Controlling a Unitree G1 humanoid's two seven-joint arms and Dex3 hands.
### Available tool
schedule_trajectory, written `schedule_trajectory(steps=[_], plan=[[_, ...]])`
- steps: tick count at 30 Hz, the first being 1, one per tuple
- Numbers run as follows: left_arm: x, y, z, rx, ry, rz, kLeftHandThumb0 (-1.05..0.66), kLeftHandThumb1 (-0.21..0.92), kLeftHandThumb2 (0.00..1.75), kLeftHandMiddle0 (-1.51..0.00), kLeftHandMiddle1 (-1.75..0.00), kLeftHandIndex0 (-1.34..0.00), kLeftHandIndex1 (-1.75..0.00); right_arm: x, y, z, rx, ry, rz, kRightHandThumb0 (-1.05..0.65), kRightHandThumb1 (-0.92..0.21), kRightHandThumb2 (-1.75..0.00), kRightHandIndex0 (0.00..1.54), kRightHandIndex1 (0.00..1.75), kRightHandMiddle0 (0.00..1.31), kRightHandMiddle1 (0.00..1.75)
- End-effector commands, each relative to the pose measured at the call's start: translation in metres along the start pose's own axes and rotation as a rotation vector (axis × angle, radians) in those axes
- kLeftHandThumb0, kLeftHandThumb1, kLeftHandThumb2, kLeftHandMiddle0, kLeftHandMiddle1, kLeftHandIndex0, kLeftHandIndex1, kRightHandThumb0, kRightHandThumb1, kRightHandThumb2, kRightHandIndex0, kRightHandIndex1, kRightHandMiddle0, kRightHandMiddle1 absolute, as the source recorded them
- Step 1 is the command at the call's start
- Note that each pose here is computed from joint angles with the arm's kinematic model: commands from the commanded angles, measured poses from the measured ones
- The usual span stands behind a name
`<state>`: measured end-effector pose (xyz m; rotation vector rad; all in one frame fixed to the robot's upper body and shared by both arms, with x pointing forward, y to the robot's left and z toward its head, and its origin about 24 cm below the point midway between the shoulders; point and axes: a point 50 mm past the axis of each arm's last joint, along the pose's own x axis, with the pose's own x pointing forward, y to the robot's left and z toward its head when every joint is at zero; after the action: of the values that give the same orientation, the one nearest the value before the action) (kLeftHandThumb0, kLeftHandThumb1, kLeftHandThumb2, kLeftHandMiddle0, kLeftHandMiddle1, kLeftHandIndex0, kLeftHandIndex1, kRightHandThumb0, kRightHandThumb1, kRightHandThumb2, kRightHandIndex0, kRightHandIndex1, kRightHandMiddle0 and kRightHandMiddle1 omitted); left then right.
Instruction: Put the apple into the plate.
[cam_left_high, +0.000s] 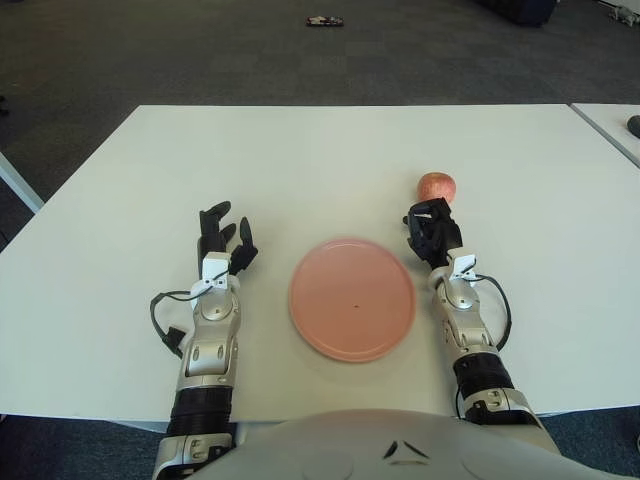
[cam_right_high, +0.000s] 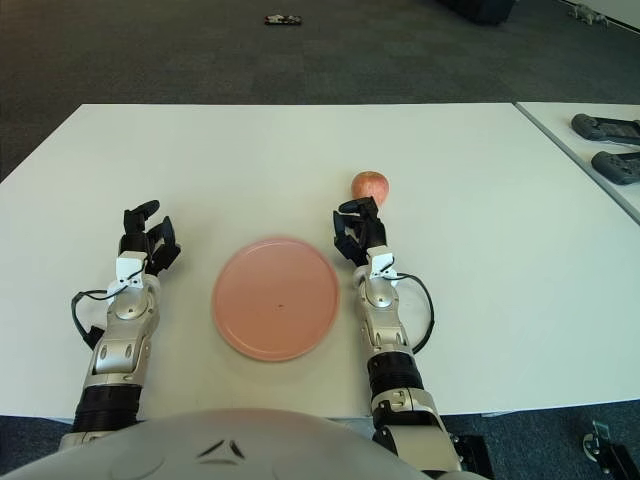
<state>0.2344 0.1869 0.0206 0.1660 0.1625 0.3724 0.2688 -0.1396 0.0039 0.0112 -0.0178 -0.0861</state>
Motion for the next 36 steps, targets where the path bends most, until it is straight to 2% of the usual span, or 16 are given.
schedule_trajectory(steps=[1,29,34,36], plan=[[0.001,0.002,0.000,0.009,0.003,0.011,-0.71,0.92,0.79,-0.30,-0.58,0.00,-0.92,-0.003,0.000,-0.004,0.002,0.027,0.001,-0.35,-0.92,-0.51,0.40,1.24,0.19,1.74],[0.001,0.001,0.000,0.014,-0.004,0.012,-0.71,0.92,0.81,-0.29,-0.54,0.00,-0.91,-0.002,-0.003,-0.003,0.006,0.011,0.010,-0.35,-0.92,-0.51,0.39,1.24,0.19,1.75],[0.001,0.001,0.000,0.005,-0.002,0.017,-0.72,0.92,0.80,-0.30,-0.54,0.00,-0.92,-0.012,-0.008,0.009,0.003,-0.066,-0.015,-0.34,-0.92,-0.52,0.40,1.27,0.19,1.75],[0.001,0.001,0.000,0.003,-0.002,0.019,-0.72,0.92,0.80,-0.30,-0.54,0.00,-0.92,-0.022,-0.010,0.025,0.009,-0.157,-0.044,-0.28,-0.92,-0.50,0.39,1.33,0.17,1.73]])
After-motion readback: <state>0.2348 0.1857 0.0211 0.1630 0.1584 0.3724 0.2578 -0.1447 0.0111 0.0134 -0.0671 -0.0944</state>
